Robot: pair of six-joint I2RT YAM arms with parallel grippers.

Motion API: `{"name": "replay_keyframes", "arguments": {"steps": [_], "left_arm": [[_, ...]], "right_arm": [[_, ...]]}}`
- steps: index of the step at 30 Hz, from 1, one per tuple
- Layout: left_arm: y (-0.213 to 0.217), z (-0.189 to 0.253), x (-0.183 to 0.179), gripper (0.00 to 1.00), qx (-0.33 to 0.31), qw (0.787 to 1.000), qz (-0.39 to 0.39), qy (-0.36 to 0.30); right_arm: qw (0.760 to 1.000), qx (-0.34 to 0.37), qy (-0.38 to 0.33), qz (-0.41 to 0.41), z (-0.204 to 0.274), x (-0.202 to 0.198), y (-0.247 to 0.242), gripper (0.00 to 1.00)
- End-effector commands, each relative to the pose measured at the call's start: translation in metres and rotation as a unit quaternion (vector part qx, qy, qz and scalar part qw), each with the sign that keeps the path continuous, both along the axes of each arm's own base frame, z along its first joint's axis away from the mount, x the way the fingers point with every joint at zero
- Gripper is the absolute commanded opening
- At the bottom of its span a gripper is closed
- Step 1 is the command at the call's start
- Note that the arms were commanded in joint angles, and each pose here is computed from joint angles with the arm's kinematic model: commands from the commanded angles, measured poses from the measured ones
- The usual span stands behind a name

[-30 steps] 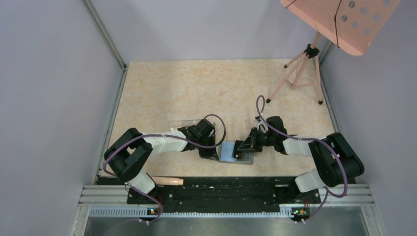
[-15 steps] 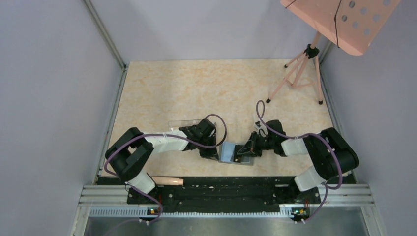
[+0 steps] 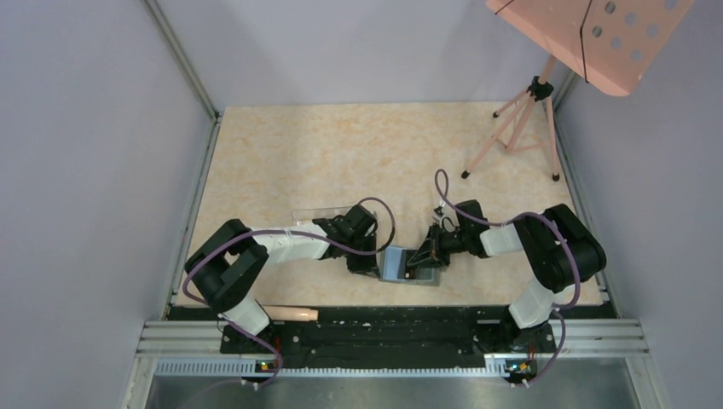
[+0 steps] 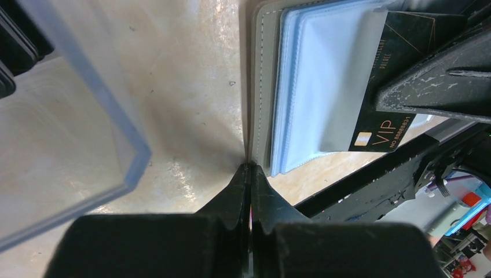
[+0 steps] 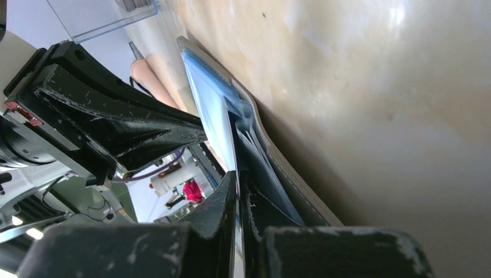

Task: Put the credit cards into the card holder
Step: Insert the credit card into the card holder.

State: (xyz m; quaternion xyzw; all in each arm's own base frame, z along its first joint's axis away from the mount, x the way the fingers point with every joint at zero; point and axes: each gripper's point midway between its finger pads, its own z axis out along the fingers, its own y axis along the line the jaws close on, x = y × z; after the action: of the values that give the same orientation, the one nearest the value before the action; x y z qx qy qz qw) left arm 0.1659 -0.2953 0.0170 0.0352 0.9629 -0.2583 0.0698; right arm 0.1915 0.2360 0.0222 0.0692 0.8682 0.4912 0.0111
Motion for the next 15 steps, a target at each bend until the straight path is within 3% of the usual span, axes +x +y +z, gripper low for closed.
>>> {"name": "replay_keyframes", "arguments": {"steps": [1,7,15], "left_arm": [[0.020,-0.031,-0.007,0.00,0.070,0.998,-0.009,0.003],[0.019,-0.033,-0.007,0.00,0.074,0.997,-0.013,0.004],[0.019,-0.033,-0.007,0.00,0.076,0.997,-0.013,0.003]], "right_arm": [[0.999,-0.026,0.000,0.029,-0.011,0.003,0.000,0.04],[0.997,-0.057,0.005,0.061,-0.018,0.000,-0.001,0.09],[0.983,-0.161,-0.024,0.085,-0.019,0.007,-0.013,0.38]]}}
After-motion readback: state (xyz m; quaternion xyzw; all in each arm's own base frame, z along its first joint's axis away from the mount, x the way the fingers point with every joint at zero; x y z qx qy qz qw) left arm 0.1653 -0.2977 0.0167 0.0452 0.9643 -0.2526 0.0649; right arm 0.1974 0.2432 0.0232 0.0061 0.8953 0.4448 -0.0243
